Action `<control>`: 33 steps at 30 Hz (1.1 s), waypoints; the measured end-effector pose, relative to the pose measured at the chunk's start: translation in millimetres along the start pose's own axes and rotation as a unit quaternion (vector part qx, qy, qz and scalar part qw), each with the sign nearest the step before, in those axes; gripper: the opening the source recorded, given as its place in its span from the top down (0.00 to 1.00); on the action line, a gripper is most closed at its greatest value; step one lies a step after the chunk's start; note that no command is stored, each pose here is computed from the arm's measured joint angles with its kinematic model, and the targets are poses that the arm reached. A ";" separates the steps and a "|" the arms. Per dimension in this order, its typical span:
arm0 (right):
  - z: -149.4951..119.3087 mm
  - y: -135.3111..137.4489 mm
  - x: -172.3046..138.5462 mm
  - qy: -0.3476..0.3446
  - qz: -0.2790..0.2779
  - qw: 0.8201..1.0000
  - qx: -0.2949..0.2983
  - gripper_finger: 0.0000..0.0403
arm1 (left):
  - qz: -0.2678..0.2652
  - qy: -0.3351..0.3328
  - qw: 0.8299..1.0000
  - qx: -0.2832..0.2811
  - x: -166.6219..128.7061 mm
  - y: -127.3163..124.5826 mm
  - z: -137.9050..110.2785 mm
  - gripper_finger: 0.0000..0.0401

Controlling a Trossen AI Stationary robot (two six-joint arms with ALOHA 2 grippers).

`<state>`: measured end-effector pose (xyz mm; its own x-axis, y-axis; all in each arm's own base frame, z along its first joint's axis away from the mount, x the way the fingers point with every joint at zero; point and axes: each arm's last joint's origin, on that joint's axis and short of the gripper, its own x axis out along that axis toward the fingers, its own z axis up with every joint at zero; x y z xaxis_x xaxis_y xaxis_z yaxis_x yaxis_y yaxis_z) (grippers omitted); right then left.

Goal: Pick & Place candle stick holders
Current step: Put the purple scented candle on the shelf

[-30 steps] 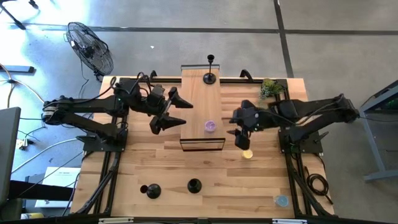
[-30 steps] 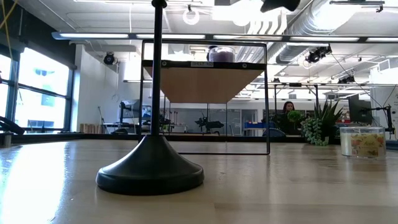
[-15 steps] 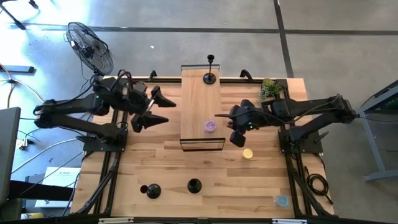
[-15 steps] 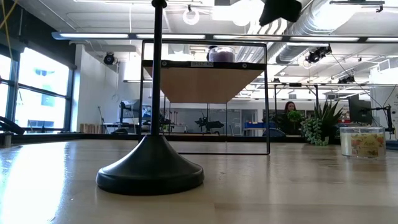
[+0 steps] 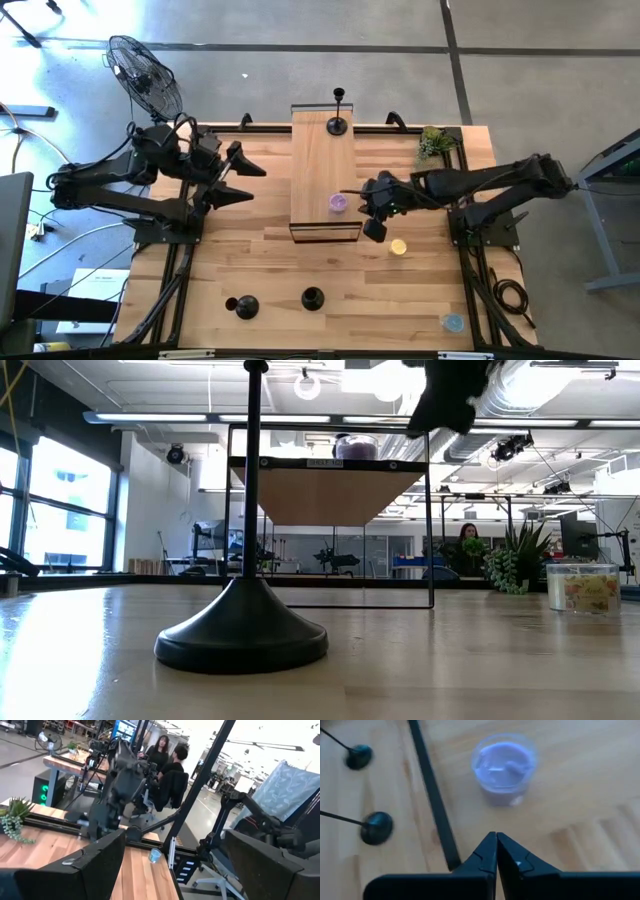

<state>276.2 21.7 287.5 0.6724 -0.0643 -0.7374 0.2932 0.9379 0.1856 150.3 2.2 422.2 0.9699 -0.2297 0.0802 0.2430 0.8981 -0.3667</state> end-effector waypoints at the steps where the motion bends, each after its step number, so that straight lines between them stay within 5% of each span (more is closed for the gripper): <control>1: -3.3 -1.3 5.6 -0.004 0.010 1.000 0.003 1.00 | 0.002 -0.001 1.000 0.000 -0.5 -0.1 0.1 0.17; 9: -12.8 -11.5 23.8 -0.030 0.030 0.999 0.019 1.00 | 0.016 0.014 1.000 0.000 0.7 2.2 -3.1 0.17; 20: -0.7 -25.2 23.9 -0.057 0.043 0.997 0.006 1.00 | 0.139 0.040 0.990 0.004 -1.0 12.8 -13.5 0.17; 27: 2.8 -35.5 26.1 -0.052 0.054 0.997 0.001 1.00 | 0.243 0.100 0.965 0.000 -6.9 22.4 -28.7 0.17; 33: 6.2 -36.3 40.6 -0.052 0.084 0.995 -0.004 1.00 | 0.259 0.126 0.958 0.001 -7.8 24.7 -33.8 0.17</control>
<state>297.1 -17.1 254.9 0.7780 0.0592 -0.6255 0.1658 0.9410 0.2952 148.3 13.5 381.2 0.9266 0.1645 -0.3381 -0.2702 0.9167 -0.2944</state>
